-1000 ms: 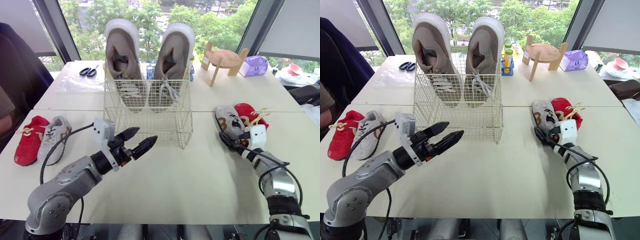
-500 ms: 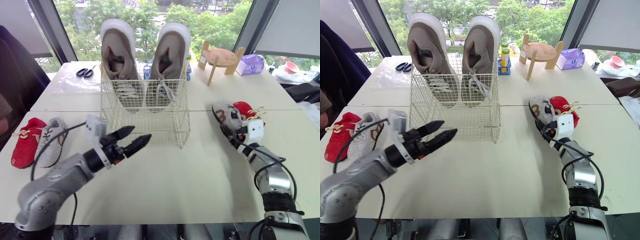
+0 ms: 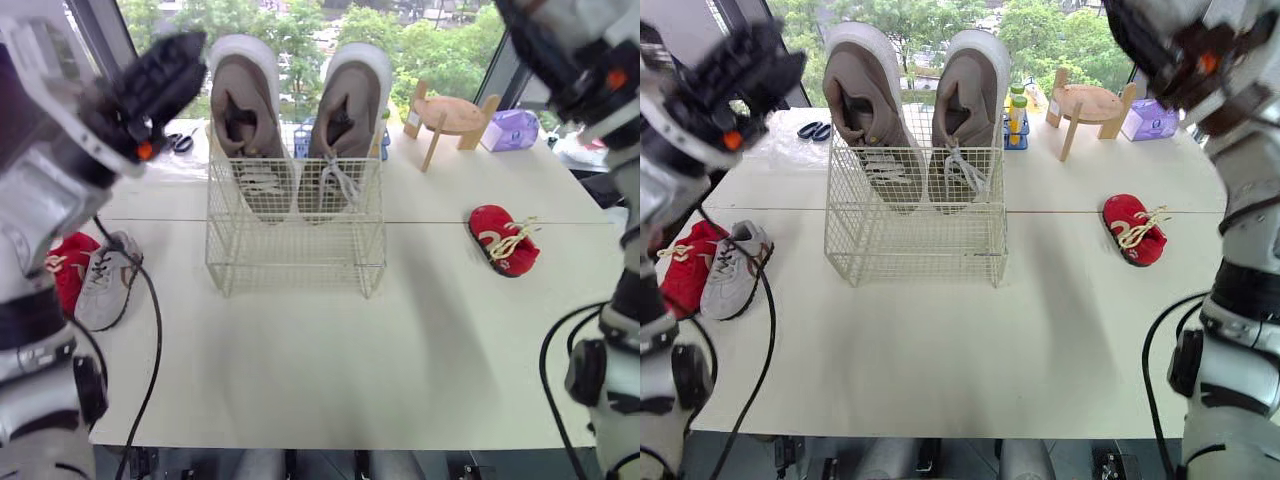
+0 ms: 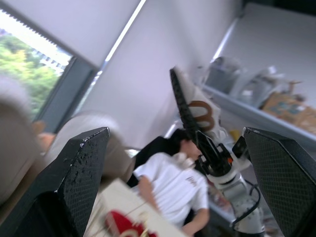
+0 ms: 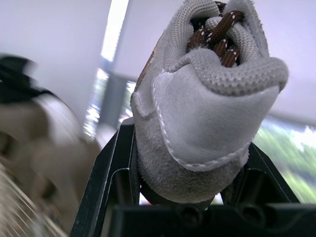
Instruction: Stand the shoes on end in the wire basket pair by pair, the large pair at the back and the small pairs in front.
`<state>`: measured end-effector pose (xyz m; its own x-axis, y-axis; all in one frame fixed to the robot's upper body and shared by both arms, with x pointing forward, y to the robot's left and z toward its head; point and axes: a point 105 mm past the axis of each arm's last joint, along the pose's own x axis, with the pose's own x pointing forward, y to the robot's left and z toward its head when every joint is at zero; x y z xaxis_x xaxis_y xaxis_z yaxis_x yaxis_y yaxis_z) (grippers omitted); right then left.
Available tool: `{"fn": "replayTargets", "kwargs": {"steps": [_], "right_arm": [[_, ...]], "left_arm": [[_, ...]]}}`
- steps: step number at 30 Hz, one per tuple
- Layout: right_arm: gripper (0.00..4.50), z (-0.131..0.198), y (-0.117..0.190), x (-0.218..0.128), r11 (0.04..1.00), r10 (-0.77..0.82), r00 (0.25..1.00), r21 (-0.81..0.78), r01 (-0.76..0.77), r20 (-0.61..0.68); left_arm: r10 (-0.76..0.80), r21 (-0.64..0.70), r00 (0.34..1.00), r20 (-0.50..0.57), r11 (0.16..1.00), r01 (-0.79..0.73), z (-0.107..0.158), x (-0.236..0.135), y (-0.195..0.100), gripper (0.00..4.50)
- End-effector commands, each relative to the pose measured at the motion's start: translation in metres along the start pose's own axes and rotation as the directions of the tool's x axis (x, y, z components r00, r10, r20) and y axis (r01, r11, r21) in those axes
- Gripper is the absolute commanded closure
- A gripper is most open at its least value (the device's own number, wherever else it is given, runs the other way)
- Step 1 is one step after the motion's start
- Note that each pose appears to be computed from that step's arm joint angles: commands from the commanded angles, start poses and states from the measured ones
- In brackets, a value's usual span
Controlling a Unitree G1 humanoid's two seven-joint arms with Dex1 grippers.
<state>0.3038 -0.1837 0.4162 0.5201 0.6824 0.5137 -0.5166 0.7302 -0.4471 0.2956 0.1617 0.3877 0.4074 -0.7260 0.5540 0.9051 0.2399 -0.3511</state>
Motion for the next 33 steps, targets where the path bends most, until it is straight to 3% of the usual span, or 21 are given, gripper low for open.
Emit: {"fn": "replayTargets", "kwargs": {"steps": [1,4,12,19,27,28,31,33], "right_arm": [[2.89,0.018,0.043,0.024,0.965,0.254,0.966,-0.071,-0.251,0.046],[2.89,0.022,0.066,0.035,0.920,0.384,0.921,-0.107,-0.377,0.058],[2.89,0.012,0.086,0.043,0.867,0.494,0.867,-0.114,-0.485,0.062],[2.89,-0.018,0.104,0.042,0.790,0.577,0.813,-0.202,-0.579,-0.077],[2.89,-0.017,0.102,0.042,0.793,0.567,0.821,-0.222,-0.567,-0.072],[2.89,-0.017,0.102,0.042,0.794,0.565,0.822,-0.222,-0.566,-0.072],[2.89,-0.018,0.100,0.042,0.806,0.554,0.830,-0.209,-0.554,-0.066],[1.96,-0.022,0.096,0.039,0.836,0.526,0.849,-0.146,-0.528,-0.059]], "left_arm": [[-0.094,-0.037,0.996,-0.006,0.995,0.094,0.010,0.019,-0.010,0.00],[-0.135,-0.045,0.990,-0.027,0.990,0.134,0.011,0.031,-0.012,0.00],[-0.206,-0.072,0.975,-0.088,0.977,0.200,-0.004,0.046,-0.014,0.00],[-0.244,-0.134,0.957,-0.159,0.965,0.224,-0.012,0.049,-0.012,0.00],[-0.261,-0.149,0.952,-0.161,0.960,0.238,-0.010,0.046,-0.015,3.82],[-0.254,-0.148,0.955,-0.153,0.961,0.232,-0.010,0.046,-0.014,4.08],[-0.231,-0.148,0.968,-0.097,0.965,0.216,-0.003,0.044,-0.012,4.16],[-0.214,-0.139,0.976,-0.033,0.968,0.208,0.004,0.041,-0.012,4.16]]}}
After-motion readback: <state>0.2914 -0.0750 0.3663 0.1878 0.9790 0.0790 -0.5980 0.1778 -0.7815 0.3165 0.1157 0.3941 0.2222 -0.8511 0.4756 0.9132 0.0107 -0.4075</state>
